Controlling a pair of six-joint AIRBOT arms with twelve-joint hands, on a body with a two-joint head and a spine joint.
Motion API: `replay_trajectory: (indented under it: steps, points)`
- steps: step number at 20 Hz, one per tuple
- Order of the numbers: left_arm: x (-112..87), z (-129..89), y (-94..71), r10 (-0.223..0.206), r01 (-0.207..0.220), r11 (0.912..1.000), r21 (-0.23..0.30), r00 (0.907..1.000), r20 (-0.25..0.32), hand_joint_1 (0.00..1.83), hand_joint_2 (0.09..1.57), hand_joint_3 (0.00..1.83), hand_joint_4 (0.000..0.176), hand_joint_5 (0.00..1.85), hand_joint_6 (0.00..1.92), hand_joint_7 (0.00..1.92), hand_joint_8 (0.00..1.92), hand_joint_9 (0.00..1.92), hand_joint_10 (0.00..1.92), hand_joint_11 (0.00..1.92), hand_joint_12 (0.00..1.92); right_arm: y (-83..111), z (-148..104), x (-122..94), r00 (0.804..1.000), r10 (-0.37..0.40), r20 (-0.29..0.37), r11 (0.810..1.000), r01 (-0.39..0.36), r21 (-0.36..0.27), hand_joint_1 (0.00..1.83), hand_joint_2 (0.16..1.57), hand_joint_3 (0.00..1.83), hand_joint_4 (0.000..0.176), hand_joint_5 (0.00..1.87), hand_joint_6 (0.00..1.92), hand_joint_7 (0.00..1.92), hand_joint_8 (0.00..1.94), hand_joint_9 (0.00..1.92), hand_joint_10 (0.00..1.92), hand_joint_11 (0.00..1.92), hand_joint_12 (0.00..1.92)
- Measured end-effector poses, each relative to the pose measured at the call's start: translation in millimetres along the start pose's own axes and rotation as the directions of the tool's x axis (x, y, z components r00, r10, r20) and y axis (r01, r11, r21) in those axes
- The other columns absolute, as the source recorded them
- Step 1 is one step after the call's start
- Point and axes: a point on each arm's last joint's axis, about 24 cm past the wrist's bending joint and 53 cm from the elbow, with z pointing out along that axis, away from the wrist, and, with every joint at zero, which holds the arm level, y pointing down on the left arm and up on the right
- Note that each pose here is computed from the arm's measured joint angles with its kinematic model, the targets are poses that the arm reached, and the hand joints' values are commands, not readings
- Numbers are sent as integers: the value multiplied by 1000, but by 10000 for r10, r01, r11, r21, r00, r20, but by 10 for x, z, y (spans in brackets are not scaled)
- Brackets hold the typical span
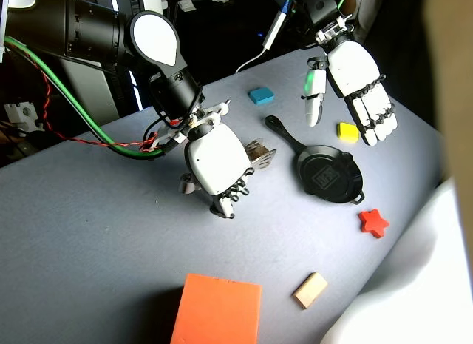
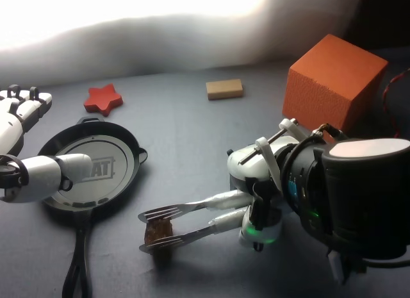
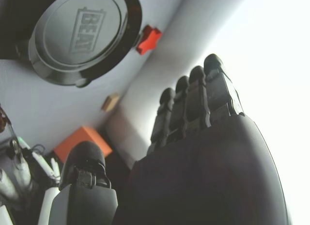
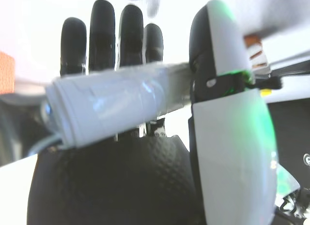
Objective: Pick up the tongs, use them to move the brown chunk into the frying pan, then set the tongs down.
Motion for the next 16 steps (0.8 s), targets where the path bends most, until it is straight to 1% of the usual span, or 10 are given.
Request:
replay_trajectory:
  steps: [3,4,5,7,9,11,12,13,14,16]
  points:
    - [0,0,0,0,0,10000,0,10000,0,0,1193,7,20,0,0,7,3,10,4,10,28,13,3,-4,10000,-11,1,10000,11,-59,1126,1181,0,0,847,1172,1143,37,1090,84,589,1305]
    - [0,0,-1,3,-3,10000,3,10000,1,0,1191,5,20,0,0,1,0,1,0,2,27,16,6,-6,10000,-35,-2,10000,35,-58,1200,1119,32,0,879,1140,1078,693,1129,93,654,1256]
    - [0,0,0,0,0,10000,0,10000,0,0,1188,3,17,0,0,0,0,0,0,9,33,20,7,-14,10000,-71,15,10000,72,-64,1214,1119,10,0,899,1118,1061,837,1175,105,688,1257]
    - [0,0,0,0,0,10000,0,10000,0,0,1190,2,23,0,0,0,0,0,0,1,10,27,6,-25,9999,-137,56,9999,137,-90,1219,1111,0,18,956,1050,1054,864,1225,117,707,1293]
    - [0,0,0,0,0,10000,0,10000,0,0,1188,1,20,0,0,0,0,1,0,22,21,47,-3,-38,9999,-118,55,9999,119,-111,1222,1116,1,0,910,1094,1074,873,1306,175,754,1392]
    - [0,0,0,-4,4,10000,0,10000,0,0,1190,2,20,0,0,0,0,0,0,23,26,86,-14,-83,9997,-180,161,9996,184,-200,1219,1107,3,11,944,1049,1072,877,1237,425,753,1441]
    - [0,0,1,-9,9,10000,-5,10000,-2,0,1189,1,24,0,0,0,0,0,0,13,24,92,-16,-94,9996,-225,194,9995,229,-213,1125,1139,3,0,933,1077,1142,585,1229,513,768,1447]
    - [1,0,4,-15,15,10000,-16,10000,-5,0,1184,0,25,0,0,0,0,3,1,23,32,97,-17,-102,9994,-268,218,9994,273,-230,1069,1163,1,0,905,1134,1248,436,1236,605,793,1440]
    - [2,0,5,-20,20,10000,-22,10000,-7,0,1183,0,24,0,0,0,0,0,0,25,35,98,-17,-98,9994,-293,203,9993,298,-235,816,1223,11,0,1009,848,1293,386,1231,668,799,1450]
    - [1,0,4,-27,27,10000,-20,10000,-5,0,1183,0,24,0,0,0,0,0,0,7,34,98,-18,-91,9988,-447,180,9987,451,-233,652,1284,6,0,1072,897,1363,595,1255,997,879,1589]
